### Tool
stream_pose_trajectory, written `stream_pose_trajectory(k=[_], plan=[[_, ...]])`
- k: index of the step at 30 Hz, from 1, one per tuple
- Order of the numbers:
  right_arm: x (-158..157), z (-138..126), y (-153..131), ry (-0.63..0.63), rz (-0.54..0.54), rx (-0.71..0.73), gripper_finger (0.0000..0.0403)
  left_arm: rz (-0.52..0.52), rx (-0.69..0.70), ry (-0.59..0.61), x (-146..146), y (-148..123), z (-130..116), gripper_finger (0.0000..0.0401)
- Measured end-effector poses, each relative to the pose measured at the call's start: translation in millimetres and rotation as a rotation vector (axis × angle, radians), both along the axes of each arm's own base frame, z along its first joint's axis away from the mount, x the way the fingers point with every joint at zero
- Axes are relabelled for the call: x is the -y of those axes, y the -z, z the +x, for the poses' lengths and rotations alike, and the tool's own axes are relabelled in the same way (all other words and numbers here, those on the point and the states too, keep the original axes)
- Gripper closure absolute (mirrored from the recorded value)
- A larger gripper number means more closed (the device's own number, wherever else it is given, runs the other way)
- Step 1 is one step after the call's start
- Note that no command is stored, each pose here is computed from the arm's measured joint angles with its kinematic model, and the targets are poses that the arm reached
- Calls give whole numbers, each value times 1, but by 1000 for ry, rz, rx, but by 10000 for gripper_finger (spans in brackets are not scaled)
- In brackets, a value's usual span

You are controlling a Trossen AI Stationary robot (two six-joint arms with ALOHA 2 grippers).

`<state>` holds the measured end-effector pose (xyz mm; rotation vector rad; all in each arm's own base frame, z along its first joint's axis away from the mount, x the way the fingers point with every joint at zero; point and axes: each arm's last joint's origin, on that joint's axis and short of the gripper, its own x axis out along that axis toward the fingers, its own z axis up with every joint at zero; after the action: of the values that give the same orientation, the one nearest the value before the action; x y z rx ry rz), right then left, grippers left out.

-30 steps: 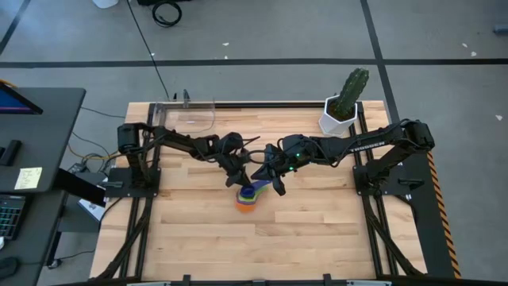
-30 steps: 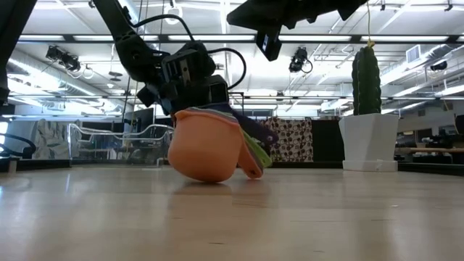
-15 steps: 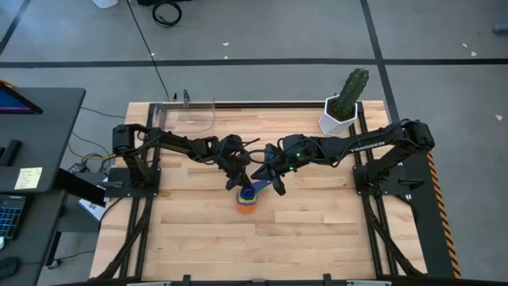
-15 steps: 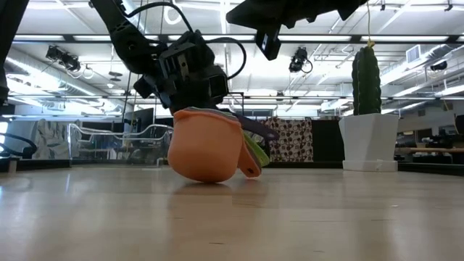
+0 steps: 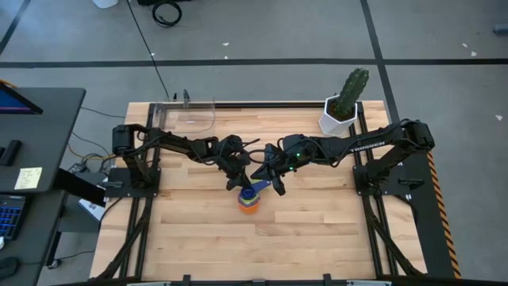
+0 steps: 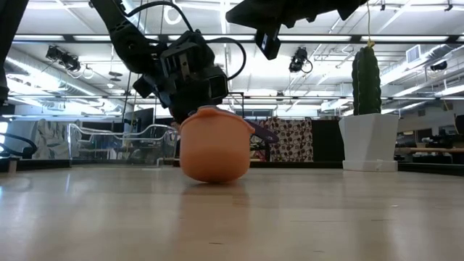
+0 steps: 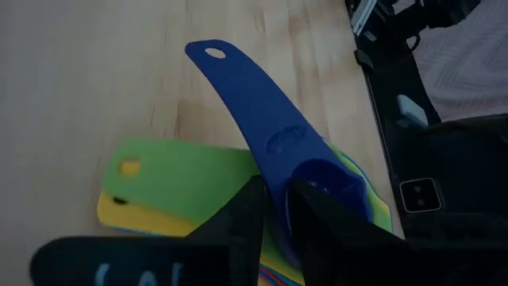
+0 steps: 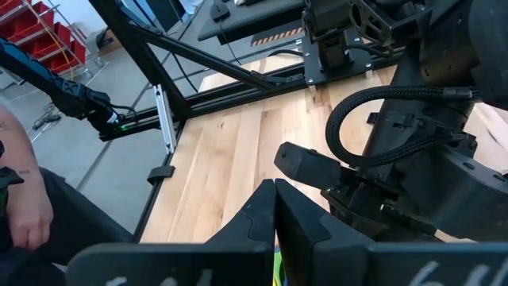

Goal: Nest measuring cups in basket
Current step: Put the stacked nesting measuring cups into the transparent bin

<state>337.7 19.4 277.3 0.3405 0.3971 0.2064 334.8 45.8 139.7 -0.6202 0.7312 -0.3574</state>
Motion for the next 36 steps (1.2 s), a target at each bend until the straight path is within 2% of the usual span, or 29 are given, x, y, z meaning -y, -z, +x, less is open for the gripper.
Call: stream_pose_trajectory(k=[4,11,18,28,33,36], plan=[[0,0,0,0,0,0,387,-5,-15,-28,0,0,0,325],[0,0,0,0,0,0,387,12,-15,-22,4,1,1,275],[0,0,0,0,0,0,387,42,0,-35,8,0,3,268],[0,0,0,0,0,0,387,222,110,-57,8,-23,0,268],[0,0,0,0,0,0,387,301,133,-159,5,-41,-5,271],[0,0,0,0,0,0,387,348,119,-209,4,-52,-12,285]])
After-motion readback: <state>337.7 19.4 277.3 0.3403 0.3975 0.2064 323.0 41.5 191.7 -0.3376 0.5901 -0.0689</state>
